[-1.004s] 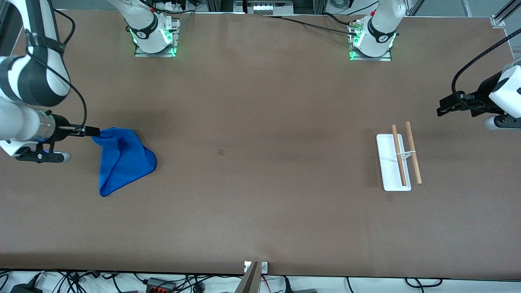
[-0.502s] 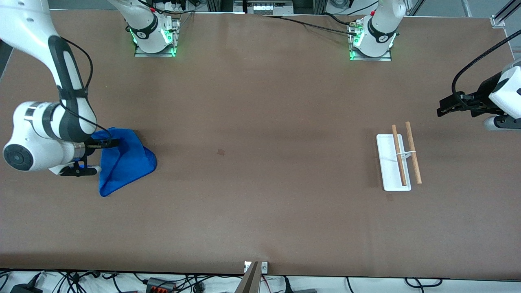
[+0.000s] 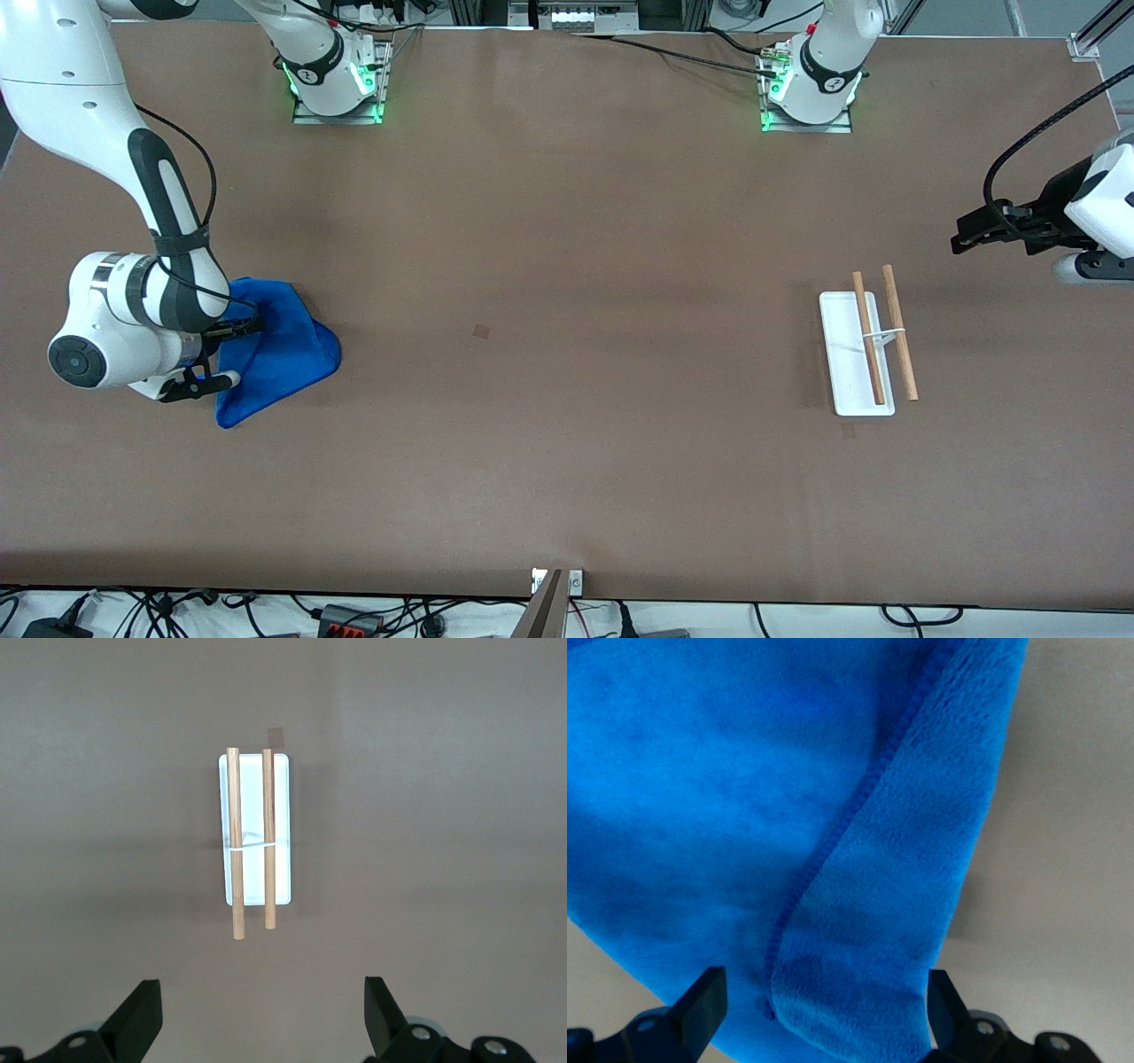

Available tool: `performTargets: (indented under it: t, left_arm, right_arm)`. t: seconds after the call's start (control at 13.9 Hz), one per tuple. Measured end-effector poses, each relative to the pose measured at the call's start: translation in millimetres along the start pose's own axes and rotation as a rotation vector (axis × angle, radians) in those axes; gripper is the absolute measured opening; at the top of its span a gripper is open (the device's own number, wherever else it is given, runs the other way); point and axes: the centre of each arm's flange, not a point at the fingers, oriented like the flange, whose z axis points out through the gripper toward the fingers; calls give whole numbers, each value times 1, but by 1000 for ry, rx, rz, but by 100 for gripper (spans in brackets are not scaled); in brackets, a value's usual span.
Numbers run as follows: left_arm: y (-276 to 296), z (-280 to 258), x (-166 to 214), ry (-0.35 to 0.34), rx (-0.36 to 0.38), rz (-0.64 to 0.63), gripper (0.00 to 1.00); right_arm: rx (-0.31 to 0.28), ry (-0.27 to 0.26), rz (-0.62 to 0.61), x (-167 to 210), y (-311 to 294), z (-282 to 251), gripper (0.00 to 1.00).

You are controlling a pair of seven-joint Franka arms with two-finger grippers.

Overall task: Pass towel and hang on rack
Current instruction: 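Lower the right gripper onto the blue towel corner and close it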

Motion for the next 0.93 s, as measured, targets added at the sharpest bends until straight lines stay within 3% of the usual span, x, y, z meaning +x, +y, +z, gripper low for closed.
performTargets:
  t: [0.22, 0.86, 0.93]
  left_arm:
    - [0, 0, 0, 0, 0, 0, 100]
    - [0, 0, 0, 0, 0, 0, 100]
    - [0, 0, 0, 0, 0, 0, 100]
  right_arm:
    - [13, -47, -23, -5, -1, 4, 100]
    - [5, -93, -36, -5, 3, 22, 100]
    - [6, -96, -37, -5, 3, 24, 96]
